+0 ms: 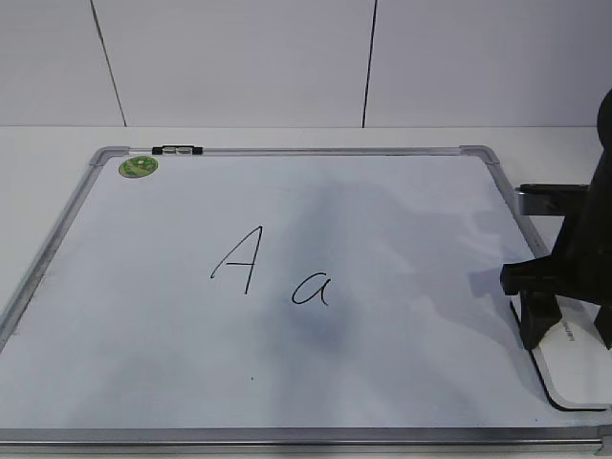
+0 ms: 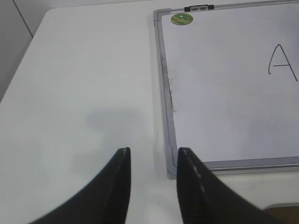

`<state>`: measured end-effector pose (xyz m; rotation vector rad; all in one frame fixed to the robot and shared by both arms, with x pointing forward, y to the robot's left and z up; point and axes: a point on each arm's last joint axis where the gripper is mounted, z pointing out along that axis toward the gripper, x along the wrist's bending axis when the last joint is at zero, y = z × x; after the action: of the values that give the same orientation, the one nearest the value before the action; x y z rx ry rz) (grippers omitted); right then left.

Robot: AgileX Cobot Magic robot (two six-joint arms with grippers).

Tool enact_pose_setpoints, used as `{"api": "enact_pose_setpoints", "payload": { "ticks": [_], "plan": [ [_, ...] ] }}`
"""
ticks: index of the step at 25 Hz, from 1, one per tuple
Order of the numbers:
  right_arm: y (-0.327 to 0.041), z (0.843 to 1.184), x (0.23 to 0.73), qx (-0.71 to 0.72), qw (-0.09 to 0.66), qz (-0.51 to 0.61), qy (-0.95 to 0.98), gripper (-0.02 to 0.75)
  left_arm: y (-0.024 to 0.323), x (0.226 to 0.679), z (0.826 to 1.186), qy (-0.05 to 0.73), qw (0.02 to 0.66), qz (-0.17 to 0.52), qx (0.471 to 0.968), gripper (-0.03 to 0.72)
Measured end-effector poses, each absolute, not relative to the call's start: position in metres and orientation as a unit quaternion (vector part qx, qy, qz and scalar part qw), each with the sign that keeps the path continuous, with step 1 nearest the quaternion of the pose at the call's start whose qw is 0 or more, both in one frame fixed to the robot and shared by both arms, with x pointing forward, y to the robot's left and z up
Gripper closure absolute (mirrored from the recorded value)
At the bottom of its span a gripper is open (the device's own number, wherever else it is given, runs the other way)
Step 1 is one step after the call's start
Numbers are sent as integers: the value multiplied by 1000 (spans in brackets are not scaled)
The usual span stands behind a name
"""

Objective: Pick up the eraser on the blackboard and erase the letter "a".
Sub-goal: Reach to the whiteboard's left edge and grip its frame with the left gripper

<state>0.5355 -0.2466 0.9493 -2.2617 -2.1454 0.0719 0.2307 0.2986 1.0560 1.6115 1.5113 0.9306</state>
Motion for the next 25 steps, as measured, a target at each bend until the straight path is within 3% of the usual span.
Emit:
{"api": "enact_pose_setpoints", "payload": {
  "ticks": [25],
  "plan": [
    [-240,995,557,-721,23,16,-692,179,299,231,1056,587,364,362,626,452]
  ]
}}
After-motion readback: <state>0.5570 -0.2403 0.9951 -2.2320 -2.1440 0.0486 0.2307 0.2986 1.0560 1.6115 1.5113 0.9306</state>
